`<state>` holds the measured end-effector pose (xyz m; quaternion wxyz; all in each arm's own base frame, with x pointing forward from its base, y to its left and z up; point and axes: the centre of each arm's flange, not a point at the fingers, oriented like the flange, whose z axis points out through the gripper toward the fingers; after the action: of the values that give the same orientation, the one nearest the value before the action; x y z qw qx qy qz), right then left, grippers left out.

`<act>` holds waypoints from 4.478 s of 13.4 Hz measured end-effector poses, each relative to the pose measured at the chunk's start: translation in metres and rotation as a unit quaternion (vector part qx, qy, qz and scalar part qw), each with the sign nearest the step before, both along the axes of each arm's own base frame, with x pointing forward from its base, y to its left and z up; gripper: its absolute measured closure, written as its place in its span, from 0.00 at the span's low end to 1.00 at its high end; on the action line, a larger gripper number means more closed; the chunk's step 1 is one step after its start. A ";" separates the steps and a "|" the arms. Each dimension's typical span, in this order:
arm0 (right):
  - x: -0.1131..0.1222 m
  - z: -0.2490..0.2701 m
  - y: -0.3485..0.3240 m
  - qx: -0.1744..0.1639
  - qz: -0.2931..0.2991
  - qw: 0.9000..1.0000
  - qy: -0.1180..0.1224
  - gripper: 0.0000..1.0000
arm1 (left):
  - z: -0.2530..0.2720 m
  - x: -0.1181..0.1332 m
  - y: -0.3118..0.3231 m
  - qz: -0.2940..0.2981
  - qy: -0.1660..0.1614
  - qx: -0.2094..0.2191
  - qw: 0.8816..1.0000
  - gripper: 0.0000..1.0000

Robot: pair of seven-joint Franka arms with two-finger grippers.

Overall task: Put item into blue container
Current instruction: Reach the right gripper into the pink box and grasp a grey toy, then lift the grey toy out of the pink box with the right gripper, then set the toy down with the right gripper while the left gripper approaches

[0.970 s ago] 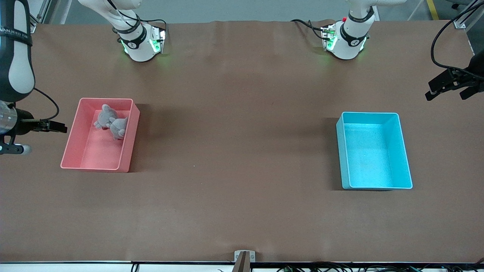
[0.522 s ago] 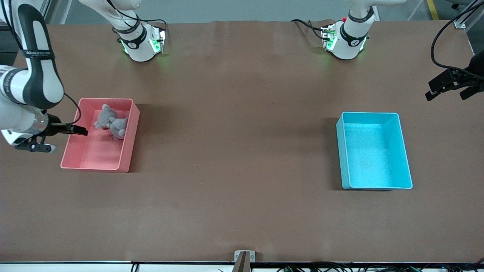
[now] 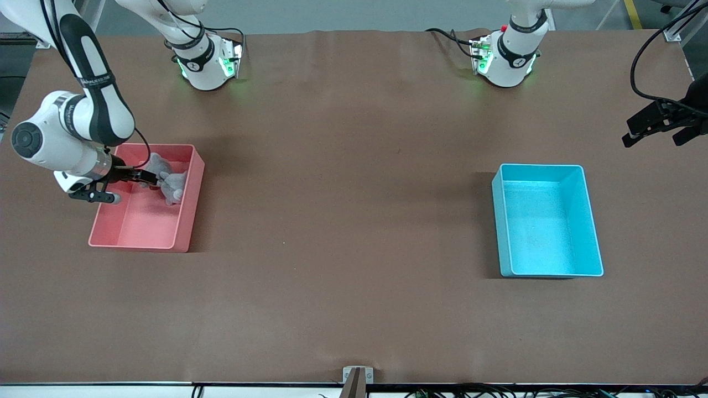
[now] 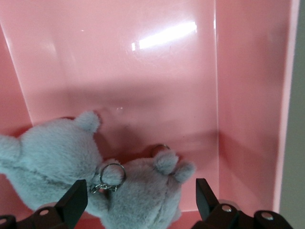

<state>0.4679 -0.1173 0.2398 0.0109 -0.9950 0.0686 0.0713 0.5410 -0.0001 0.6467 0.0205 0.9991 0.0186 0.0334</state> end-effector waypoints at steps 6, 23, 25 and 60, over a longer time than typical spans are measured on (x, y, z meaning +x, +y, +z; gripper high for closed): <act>-0.021 -0.020 0.000 0.002 -0.006 1.000 0.012 0.00 | 0.000 0.000 0.000 0.000 0.000 0.000 1.000 0.00; 0.001 0.001 -0.014 0.021 -0.016 0.997 0.071 0.79 | 0.000 0.000 0.004 0.004 0.000 0.000 1.000 0.00; 0.028 0.043 -0.017 0.026 -0.021 0.995 0.090 0.79 | 0.000 0.000 0.004 0.004 0.000 0.000 1.000 0.00; 0.080 -0.019 0.531 -0.013 -0.397 0.917 -0.044 0.37 | -0.251 0.056 -0.292 0.055 0.083 -0.031 0.995 0.00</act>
<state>0.5478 0.4137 0.2209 0.0283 -0.8881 0.4584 0.0167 0.5974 -0.2919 0.3953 0.0482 0.9947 0.0762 -0.0493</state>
